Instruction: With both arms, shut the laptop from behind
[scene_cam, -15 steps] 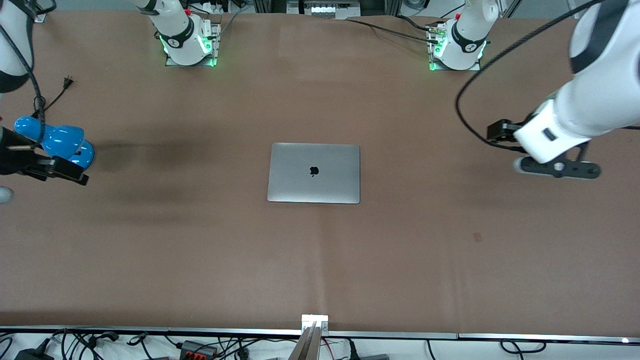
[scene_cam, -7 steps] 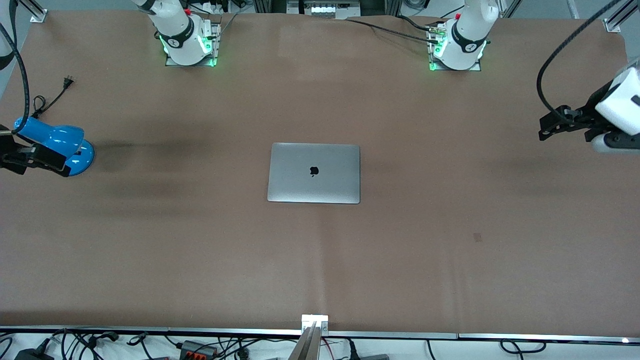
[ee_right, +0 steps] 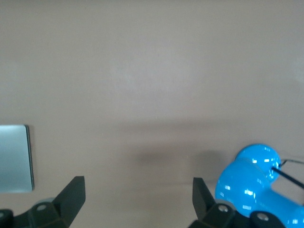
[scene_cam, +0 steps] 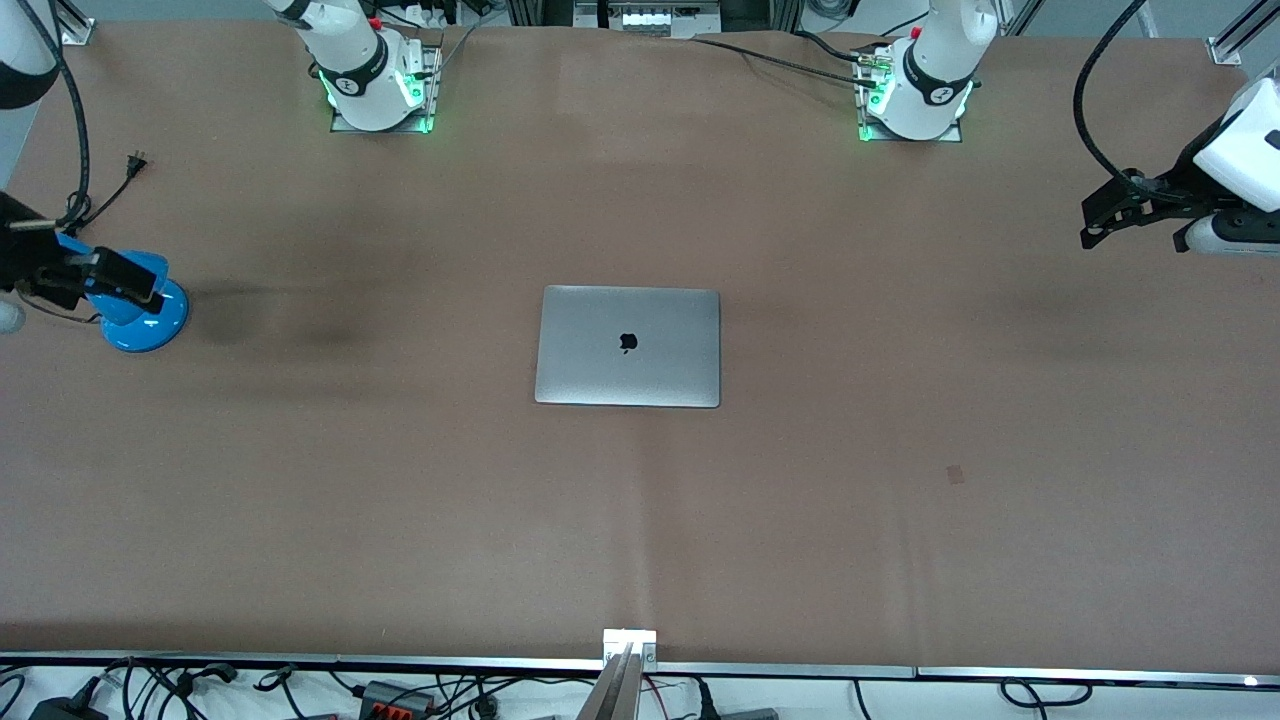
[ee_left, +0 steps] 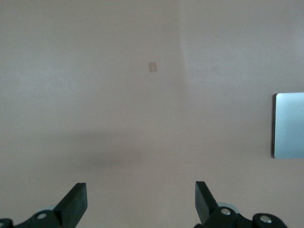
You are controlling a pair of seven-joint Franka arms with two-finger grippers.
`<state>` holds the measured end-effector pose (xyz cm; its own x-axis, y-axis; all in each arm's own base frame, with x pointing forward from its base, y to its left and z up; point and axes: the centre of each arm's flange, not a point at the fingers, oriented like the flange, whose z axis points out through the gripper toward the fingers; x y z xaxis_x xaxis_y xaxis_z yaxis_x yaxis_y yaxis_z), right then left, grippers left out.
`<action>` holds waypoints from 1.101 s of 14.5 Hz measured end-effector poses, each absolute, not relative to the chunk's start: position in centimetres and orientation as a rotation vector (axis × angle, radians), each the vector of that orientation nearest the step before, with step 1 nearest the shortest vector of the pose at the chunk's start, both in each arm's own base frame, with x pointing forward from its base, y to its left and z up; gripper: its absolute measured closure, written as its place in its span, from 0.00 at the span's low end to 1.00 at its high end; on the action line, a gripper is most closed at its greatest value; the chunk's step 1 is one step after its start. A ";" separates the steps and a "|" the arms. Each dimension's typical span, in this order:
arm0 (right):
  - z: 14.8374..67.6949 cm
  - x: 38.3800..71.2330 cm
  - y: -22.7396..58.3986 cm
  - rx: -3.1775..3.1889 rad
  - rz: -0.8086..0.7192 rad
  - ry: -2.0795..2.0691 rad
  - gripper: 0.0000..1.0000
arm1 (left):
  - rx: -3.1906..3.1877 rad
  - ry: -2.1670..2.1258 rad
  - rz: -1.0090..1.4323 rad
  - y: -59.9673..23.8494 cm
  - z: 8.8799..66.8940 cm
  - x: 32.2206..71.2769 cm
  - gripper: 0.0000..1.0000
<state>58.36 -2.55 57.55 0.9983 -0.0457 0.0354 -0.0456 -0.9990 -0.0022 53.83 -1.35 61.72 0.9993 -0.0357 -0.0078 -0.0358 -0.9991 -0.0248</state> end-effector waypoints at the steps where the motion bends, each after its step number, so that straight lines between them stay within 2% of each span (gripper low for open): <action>1: 57.5 57.3 -2.5 -3.138 -0.045 0.071 0.00 | -3.117 0.052 0.020 -1.2 61.6 53.8 0.00; 6: 58.1 54.3 -2.3 -3.138 -0.038 0.065 0.00 | -3.119 0.061 0.038 -1.4 61.6 53.7 0.00; 16: 58.4 54.0 -2.3 -3.141 -0.051 -0.005 0.00 | -3.118 0.096 0.032 -2.7 61.9 53.6 0.00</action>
